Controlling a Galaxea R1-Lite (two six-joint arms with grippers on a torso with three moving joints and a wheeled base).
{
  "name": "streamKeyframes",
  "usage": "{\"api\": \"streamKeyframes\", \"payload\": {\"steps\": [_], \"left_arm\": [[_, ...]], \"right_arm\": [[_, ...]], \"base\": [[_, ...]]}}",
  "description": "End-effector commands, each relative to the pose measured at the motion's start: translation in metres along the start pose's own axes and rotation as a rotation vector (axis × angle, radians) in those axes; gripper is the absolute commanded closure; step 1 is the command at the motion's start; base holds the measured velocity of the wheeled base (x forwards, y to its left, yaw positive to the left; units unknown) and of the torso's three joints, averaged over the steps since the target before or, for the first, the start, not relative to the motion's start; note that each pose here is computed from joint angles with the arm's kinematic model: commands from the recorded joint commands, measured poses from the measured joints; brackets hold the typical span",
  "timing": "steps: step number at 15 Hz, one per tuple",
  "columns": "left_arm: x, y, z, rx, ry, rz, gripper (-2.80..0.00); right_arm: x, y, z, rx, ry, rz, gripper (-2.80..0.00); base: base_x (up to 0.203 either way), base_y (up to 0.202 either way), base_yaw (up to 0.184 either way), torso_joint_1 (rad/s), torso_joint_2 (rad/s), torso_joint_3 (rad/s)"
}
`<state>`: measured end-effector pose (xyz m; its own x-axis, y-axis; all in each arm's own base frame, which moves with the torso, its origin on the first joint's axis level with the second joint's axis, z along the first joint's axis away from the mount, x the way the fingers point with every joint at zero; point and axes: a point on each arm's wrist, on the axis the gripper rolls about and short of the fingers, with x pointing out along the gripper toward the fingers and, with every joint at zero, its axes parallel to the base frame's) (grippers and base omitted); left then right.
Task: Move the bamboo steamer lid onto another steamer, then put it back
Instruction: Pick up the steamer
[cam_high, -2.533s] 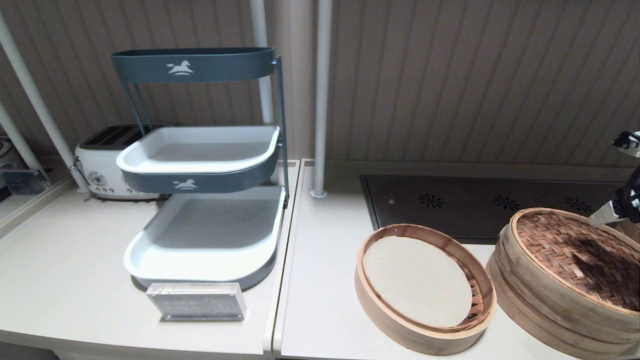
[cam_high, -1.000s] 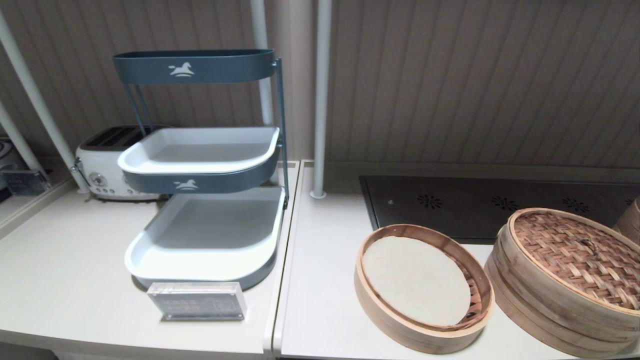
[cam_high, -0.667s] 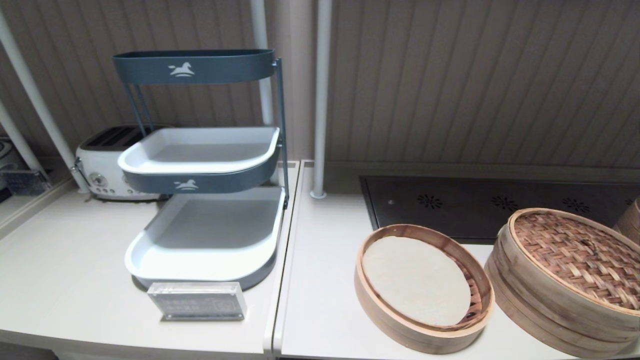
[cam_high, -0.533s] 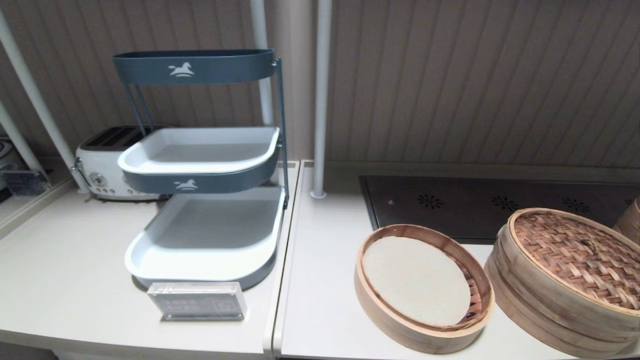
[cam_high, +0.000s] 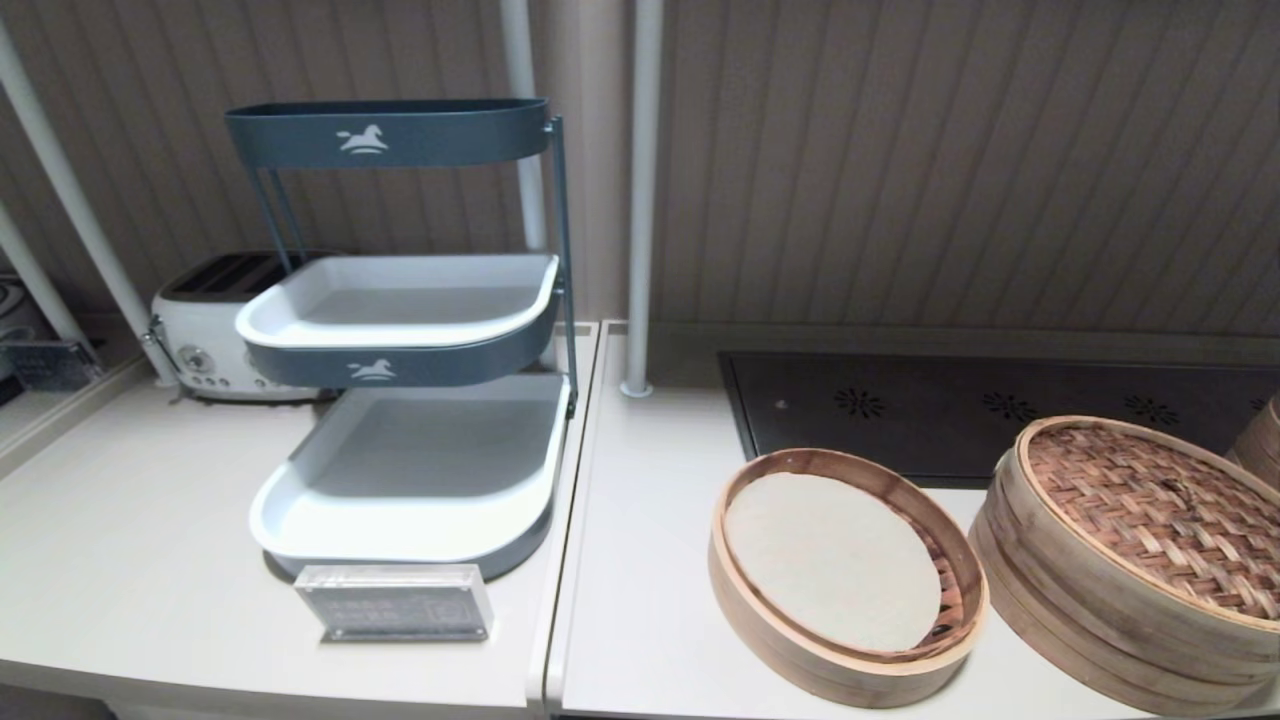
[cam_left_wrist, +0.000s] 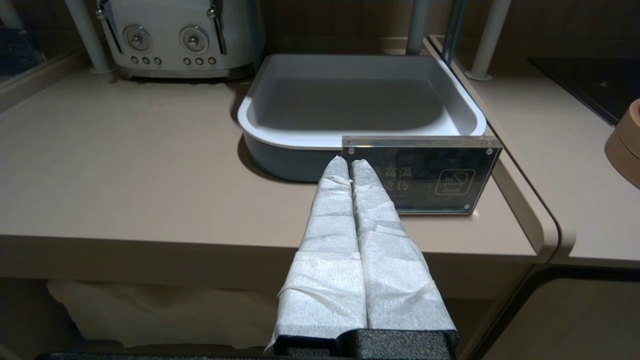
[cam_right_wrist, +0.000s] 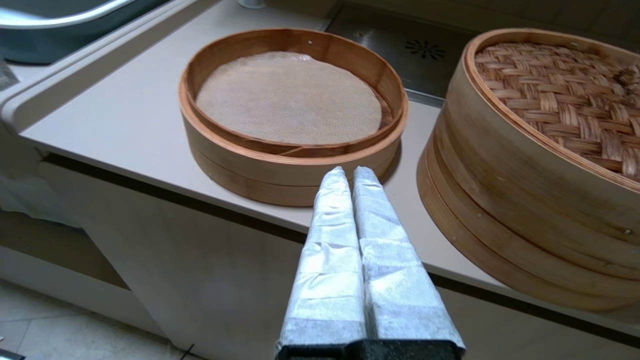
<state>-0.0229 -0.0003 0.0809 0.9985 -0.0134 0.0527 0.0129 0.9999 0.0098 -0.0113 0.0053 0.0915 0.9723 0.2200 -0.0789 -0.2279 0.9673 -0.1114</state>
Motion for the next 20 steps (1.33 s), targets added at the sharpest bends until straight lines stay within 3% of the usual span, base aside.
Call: {"api": "streamKeyframes", "payload": {"steps": [1,4,6,7,10,13,20], "left_arm": [[0.002,0.000,-0.008,0.000,0.025,-0.001,0.00],[0.001,0.000,-0.008,0.000,0.024,-0.001,0.00],[0.001,0.000,-0.008,0.000,0.024,-0.001,0.00],[0.002,0.000,-0.008,0.000,0.025,-0.001,0.00],[0.002,0.000,-0.008,0.000,0.025,-0.001,0.00],[0.002,0.000,-0.008,0.000,0.025,-0.001,0.00],[0.002,0.000,-0.008,0.000,0.025,-0.001,0.00]], "right_arm": [[-0.009,0.003,-0.004,-0.014,-0.066,0.003,0.00],[-0.016,0.005,-0.008,-0.006,-0.076,-0.010,0.00],[-0.014,0.001,-0.014,-0.002,-0.034,-0.165,0.00],[-0.010,0.001,-0.022,-0.009,-0.008,-0.201,0.00],[-0.009,0.000,-0.020,-0.019,-0.051,-0.203,0.00],[-0.009,0.000,-0.020,0.093,-0.070,-0.211,0.00],[-0.009,0.000,-0.020,0.082,-0.075,-0.213,0.00]], "base": [[0.000,0.000,0.000,0.000,0.00,0.000],[0.000,0.000,0.000,0.000,0.00,0.000],[0.000,0.000,0.000,0.000,0.00,0.000],[0.000,0.000,0.000,0.000,0.00,0.000],[0.000,0.000,0.000,0.000,0.00,0.000],[0.000,0.000,0.000,0.000,0.00,0.000],[0.000,0.000,0.000,0.000,0.00,0.000]]}}
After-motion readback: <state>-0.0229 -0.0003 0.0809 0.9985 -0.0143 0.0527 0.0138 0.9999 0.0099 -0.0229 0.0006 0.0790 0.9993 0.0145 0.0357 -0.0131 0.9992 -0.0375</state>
